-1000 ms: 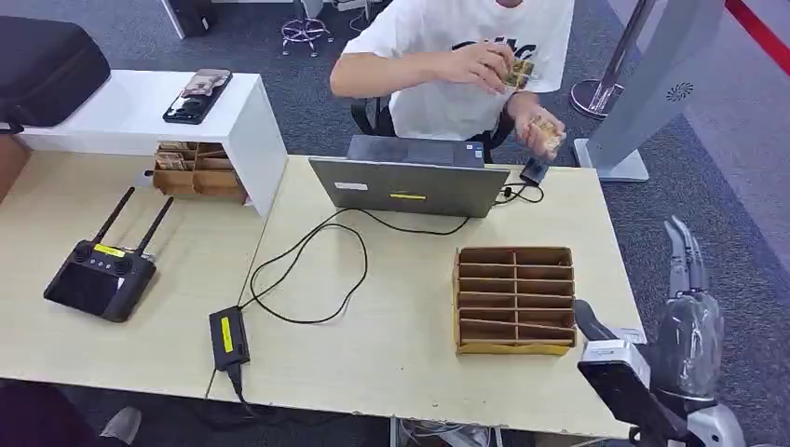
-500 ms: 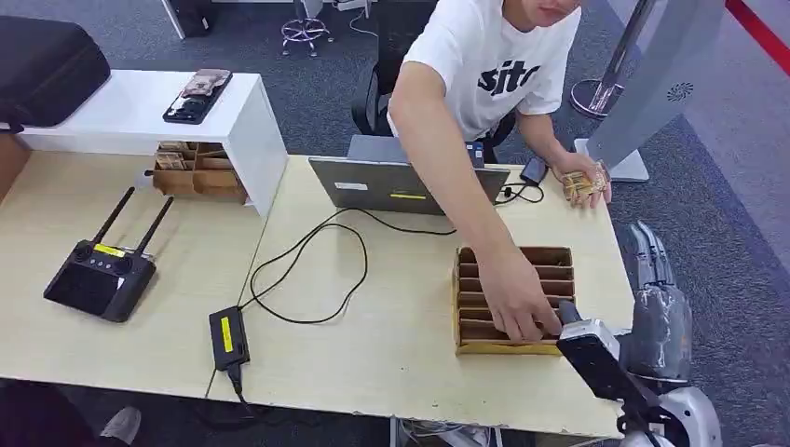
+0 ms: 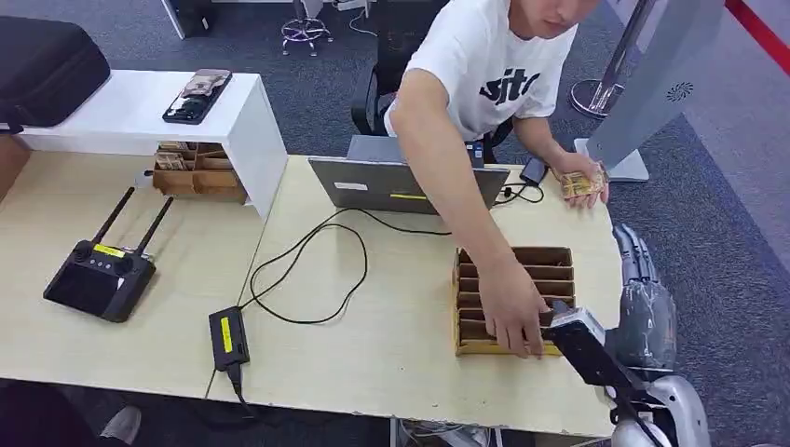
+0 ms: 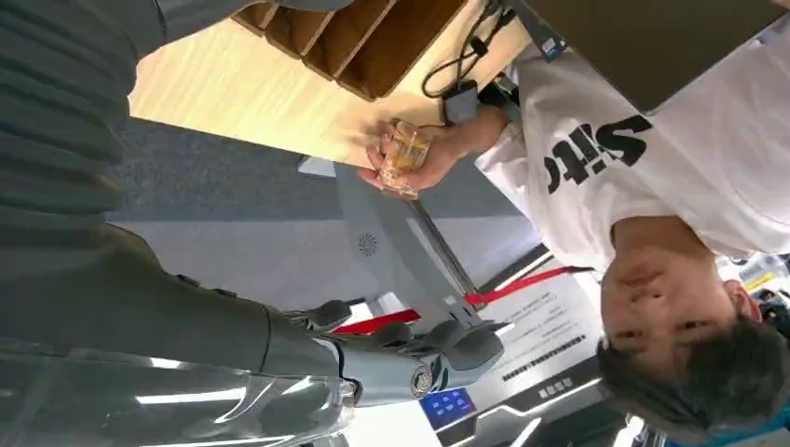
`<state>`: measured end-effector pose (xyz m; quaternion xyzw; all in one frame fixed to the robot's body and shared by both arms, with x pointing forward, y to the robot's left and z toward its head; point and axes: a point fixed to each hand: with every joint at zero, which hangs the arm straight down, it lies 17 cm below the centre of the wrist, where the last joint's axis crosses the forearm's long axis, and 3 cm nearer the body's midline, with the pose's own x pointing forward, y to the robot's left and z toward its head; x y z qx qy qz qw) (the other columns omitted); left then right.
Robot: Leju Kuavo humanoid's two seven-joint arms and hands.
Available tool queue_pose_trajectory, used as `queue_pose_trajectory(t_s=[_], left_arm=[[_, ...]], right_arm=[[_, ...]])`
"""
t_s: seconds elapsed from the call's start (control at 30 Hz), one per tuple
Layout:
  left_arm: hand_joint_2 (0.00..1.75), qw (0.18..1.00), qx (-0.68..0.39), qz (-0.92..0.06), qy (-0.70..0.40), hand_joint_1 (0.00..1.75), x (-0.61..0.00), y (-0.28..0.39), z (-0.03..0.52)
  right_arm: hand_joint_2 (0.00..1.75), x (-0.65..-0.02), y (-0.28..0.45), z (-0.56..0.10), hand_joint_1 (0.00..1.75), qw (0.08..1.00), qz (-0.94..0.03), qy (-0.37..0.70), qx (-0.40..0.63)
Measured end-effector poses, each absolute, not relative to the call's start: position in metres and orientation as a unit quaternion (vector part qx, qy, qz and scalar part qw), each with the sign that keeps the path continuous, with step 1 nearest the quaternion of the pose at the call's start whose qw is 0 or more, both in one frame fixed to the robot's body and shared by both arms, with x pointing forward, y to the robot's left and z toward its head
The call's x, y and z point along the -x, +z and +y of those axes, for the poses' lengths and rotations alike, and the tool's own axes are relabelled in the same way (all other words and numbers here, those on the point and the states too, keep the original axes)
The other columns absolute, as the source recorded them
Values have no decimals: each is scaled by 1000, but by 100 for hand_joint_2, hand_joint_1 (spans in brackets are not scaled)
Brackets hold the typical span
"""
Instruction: Pass the card to the sensor for recognition and then transmit it.
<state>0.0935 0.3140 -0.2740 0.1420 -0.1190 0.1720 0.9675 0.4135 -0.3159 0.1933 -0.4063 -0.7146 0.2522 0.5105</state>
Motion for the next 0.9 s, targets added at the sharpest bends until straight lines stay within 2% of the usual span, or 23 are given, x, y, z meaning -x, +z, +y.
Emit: queue_pose_trajectory(t_s=[0.9], left_arm=[[175, 968, -143, -120, 169, 0, -94, -274, 316]], right_arm=[[175, -416, 188, -314, 0, 513, -710, 260, 407]])
